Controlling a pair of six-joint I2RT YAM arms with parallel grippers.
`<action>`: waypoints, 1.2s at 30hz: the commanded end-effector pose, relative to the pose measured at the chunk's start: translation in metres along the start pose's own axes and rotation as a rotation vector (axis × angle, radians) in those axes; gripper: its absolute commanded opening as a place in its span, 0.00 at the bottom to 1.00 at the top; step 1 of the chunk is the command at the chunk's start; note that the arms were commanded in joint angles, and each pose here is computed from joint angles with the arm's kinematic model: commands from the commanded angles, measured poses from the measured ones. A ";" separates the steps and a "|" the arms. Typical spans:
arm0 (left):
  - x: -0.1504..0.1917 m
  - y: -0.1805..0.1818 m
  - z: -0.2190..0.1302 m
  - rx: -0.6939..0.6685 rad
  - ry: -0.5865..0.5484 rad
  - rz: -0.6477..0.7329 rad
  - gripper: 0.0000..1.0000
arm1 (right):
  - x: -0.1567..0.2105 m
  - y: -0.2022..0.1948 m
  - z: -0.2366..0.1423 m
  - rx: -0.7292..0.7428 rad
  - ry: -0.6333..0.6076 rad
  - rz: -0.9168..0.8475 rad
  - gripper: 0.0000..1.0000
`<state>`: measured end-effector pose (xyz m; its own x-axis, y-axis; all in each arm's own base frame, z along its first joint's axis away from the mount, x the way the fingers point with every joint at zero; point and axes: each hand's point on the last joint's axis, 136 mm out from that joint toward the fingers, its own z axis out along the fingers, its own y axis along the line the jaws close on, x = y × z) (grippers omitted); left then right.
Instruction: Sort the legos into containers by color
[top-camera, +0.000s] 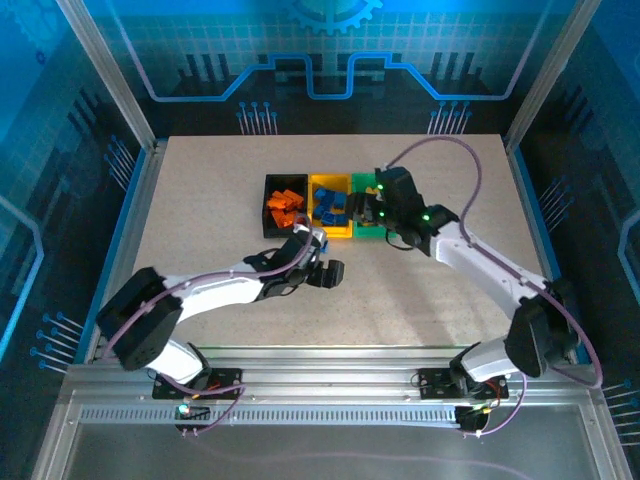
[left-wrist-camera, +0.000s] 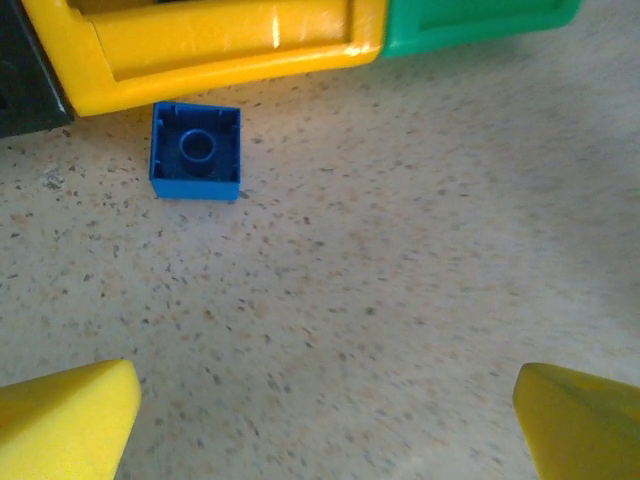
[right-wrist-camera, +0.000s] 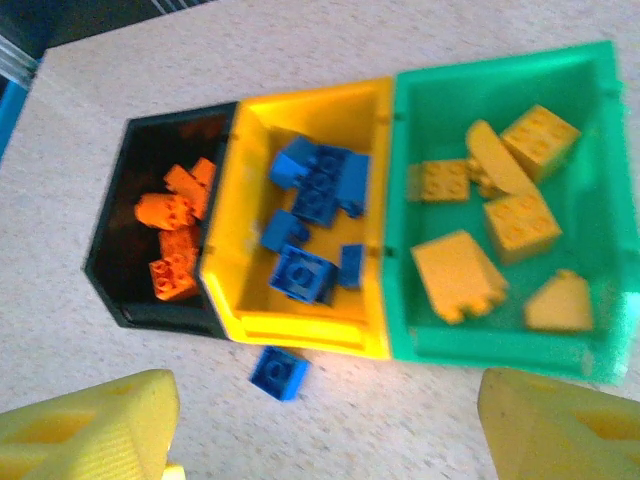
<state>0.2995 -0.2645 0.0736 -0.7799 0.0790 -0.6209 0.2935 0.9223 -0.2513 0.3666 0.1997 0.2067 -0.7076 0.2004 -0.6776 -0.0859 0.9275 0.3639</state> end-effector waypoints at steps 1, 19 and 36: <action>-0.015 0.014 0.019 -0.113 -0.036 0.101 0.90 | -0.001 -0.012 -0.014 -0.020 -0.037 0.045 0.81; -0.033 0.052 0.082 -0.337 -0.051 0.121 0.65 | -0.007 -0.032 -0.058 -0.059 -0.116 0.078 0.82; -0.008 0.025 0.054 -0.211 -0.056 0.080 0.31 | -0.004 -0.042 -0.058 -0.039 -0.122 0.102 0.83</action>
<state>0.3610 -0.2546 0.0194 -0.7192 0.1678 -0.6742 0.2107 0.9774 0.0186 0.3306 0.1482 0.2301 -0.6410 0.3015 -0.7058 -0.0664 0.8944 0.4423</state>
